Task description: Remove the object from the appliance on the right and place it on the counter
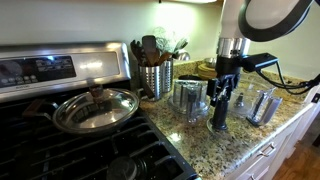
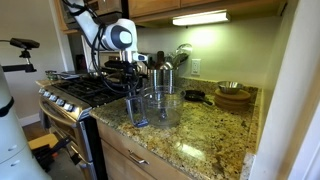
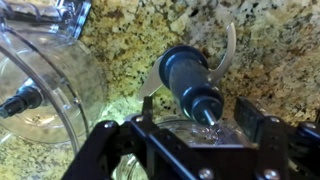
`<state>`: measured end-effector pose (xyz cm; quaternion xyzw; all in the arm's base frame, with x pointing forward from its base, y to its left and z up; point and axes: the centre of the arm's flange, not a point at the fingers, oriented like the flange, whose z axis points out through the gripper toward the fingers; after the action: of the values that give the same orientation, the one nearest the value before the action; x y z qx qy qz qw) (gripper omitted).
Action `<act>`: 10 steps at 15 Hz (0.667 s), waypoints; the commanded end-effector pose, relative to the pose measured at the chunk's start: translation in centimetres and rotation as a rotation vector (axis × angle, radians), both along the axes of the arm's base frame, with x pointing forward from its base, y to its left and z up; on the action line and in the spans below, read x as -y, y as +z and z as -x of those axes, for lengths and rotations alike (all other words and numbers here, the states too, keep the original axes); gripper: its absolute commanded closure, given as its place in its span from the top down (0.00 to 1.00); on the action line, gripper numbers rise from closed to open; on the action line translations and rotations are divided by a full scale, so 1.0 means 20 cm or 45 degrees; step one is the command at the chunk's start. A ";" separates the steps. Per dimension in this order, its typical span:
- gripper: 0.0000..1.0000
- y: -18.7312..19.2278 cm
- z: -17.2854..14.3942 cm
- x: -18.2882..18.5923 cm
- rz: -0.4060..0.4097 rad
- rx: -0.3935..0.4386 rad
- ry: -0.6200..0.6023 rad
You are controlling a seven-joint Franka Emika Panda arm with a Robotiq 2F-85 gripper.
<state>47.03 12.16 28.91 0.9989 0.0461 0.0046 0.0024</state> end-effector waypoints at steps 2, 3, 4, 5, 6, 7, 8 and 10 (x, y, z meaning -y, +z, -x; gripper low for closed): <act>1.00 0.14 0.06 -0.01 -0.023 0.033 0.002; 1.00 0.17 0.06 -0.01 -0.026 0.039 0.000; 1.00 0.21 0.07 -0.01 -0.027 0.048 0.000; 1.00 0.24 0.07 0.00 -0.026 0.059 0.000; 1.00 0.28 0.07 0.01 -0.022 0.073 -0.004; 1.00 0.32 0.07 0.01 -0.020 0.080 -0.003; 1.00 0.36 0.07 0.02 -0.013 0.084 -0.001; 1.00 0.44 0.08 0.04 -0.009 0.094 -0.001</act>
<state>46.64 12.24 34.65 0.9982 0.0445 0.0391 -0.0015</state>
